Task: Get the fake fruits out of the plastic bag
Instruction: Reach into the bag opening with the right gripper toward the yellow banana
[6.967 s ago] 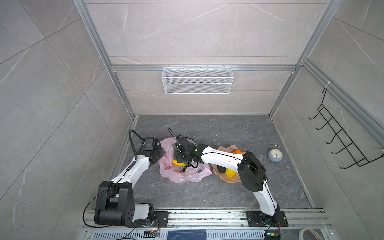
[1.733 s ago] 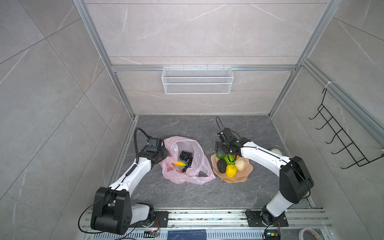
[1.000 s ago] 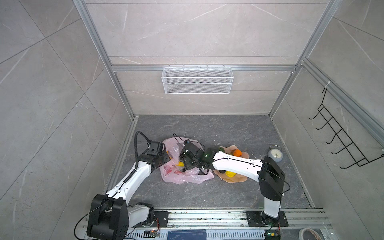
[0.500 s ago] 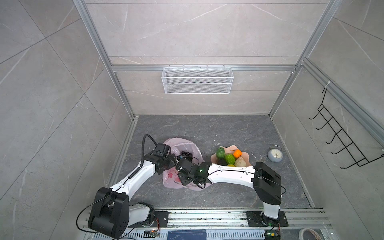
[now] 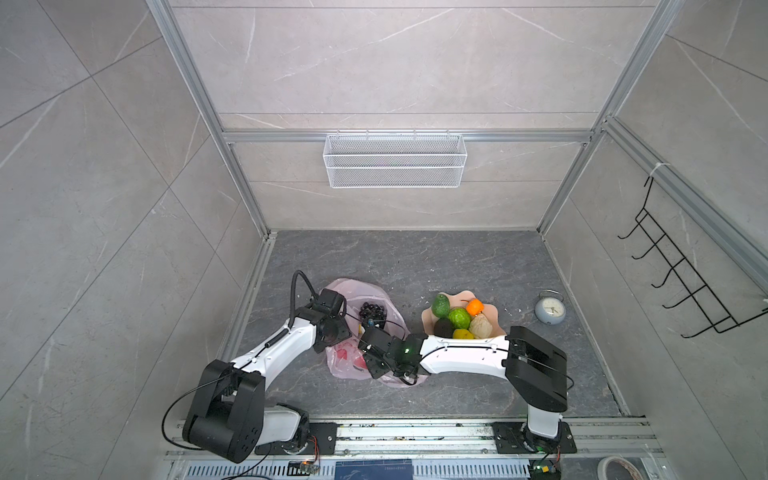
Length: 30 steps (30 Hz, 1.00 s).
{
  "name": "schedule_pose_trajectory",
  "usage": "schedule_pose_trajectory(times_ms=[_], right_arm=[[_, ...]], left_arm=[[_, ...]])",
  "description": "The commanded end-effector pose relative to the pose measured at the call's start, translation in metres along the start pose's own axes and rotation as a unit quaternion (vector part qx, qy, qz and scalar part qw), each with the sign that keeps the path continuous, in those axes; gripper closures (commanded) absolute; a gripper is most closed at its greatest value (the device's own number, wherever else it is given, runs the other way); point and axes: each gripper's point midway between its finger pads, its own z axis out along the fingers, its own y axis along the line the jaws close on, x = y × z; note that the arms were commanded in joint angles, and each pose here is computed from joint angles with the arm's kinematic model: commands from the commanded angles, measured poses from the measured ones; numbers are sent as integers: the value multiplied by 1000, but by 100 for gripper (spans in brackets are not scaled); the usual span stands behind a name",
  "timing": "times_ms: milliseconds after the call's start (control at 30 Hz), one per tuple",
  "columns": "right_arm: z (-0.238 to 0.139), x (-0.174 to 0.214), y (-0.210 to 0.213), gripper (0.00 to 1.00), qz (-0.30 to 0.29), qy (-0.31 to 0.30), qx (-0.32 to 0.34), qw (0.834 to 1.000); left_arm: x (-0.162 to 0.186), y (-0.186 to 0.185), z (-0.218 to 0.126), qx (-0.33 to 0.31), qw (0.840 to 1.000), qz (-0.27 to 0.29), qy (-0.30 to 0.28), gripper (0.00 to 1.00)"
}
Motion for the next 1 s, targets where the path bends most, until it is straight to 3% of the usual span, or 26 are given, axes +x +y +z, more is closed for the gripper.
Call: schedule_pose_trajectory(times_ms=[0,167,333,567,667,967], right_arm=[[-8,4,-10,50,18,-9,17,1000],[-8,14,-19,51,20,-3,26,999],[-30,-15,-3,51,-17,-34,-17,999],[-47,-69,18,53,-86,-55,-104,989],[-33,-77,27,52,-148,-41,-114,982],[18,-103,26,53,-211,-7,-104,972]], left_arm=[[-11,12,-10,-19,999,-18,-46,45],[-8,29,-8,-46,997,-34,-50,63],[-9,31,-9,-27,996,-55,-70,72],[-11,43,-3,-20,994,-80,-67,77],[-10,42,3,7,994,-91,-61,79],[-12,43,1,17,993,-91,-69,79]])
